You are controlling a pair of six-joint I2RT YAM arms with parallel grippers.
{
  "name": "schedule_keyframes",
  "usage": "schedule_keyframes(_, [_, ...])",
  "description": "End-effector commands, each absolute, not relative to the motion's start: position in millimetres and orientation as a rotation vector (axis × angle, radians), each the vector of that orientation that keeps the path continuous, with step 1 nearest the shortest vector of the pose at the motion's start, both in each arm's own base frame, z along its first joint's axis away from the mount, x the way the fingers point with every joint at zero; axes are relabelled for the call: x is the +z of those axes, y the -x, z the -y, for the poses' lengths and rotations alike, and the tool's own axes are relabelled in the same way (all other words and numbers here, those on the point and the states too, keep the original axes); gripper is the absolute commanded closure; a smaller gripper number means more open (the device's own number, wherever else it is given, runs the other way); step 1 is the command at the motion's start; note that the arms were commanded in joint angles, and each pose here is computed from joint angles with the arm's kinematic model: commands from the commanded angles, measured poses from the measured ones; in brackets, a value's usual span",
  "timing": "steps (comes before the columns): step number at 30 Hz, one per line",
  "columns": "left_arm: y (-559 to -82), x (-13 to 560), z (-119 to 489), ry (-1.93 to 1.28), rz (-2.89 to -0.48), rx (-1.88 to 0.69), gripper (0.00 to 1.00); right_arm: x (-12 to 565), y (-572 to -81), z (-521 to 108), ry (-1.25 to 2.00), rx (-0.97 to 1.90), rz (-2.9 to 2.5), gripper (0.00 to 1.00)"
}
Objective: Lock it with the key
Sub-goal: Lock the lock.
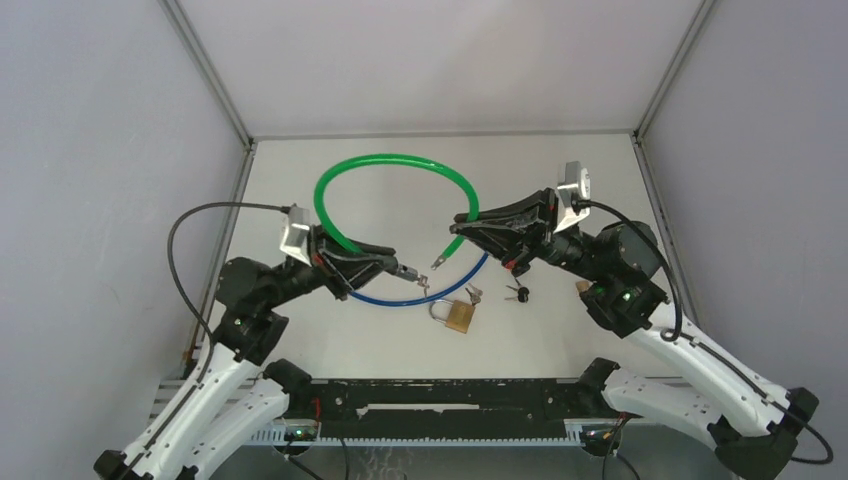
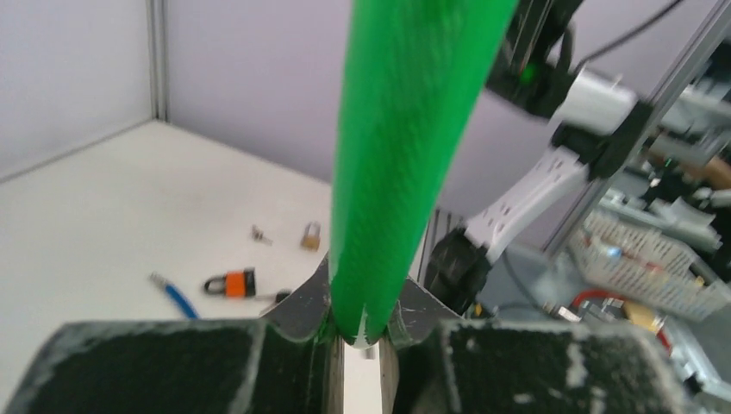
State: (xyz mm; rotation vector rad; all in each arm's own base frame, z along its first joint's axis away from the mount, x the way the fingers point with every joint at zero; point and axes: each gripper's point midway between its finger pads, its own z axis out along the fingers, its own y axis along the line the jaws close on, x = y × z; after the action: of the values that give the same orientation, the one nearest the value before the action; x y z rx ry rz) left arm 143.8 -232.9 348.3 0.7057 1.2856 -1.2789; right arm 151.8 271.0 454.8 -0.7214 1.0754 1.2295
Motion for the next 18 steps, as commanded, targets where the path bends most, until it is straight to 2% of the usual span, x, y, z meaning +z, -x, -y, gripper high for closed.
schedule_keyframes(1, [-124,447,221,-0.541,-1.105,-1.411,1.0,540,-118,-266,0.625,1.243,-0.718,1.0])
schedule_keyframes(11, [-93,446,220,-0.828,-0.894,-1.256,1.0,551,-96,-295,0.734,1.28,-0.629,1.0])
schedule_keyframes(18, [-93,450,220,-0.838,-0.876,-1.242,1.0,540,-83,-314,0.821,1.279,-0.635,1.0])
